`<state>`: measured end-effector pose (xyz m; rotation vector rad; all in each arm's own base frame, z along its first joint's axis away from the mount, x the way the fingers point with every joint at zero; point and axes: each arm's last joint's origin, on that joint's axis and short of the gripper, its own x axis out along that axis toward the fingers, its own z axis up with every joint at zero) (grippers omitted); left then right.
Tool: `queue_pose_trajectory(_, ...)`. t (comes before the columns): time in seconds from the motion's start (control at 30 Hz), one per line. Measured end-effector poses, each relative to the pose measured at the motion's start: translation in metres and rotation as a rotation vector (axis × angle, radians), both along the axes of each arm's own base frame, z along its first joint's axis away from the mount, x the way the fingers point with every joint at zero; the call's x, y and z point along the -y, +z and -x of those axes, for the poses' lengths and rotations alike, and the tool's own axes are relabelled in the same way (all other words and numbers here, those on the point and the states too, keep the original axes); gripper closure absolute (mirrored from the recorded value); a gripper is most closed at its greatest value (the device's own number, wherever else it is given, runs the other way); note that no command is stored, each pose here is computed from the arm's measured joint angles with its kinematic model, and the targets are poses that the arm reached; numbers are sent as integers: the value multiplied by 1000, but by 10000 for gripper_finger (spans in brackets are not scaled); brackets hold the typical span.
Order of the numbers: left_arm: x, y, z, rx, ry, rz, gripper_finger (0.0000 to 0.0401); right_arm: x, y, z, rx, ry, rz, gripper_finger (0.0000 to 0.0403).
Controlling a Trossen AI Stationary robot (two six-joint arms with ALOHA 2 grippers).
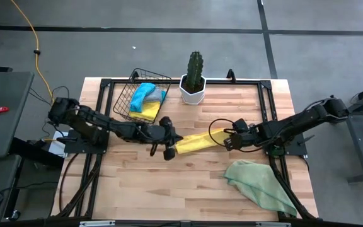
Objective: Fold microfiber towels
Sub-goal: Fold the yellow microfiber towel on the table
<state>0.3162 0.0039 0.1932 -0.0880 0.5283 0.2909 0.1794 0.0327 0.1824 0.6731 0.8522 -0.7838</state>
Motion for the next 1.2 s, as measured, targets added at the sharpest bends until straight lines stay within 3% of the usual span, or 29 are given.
queue_pose_trajectory(0.83,3,2,-11,92,-24,-43,401,-2,0,-1,-11,37,-52,403)
queue_pose_trajectory(0.93,5,-6,-18,135,-68,-41,401,-2,0,-1,-10,37,-52,403)
queue_pose_trajectory(1.07,5,-30,-31,199,-214,10,401,-2,0,-1,-2,40,-53,403)
queue_pose_trajectory(1.2,-3,-48,-43,213,-208,23,401,-2,0,-2,-4,54,-46,403)
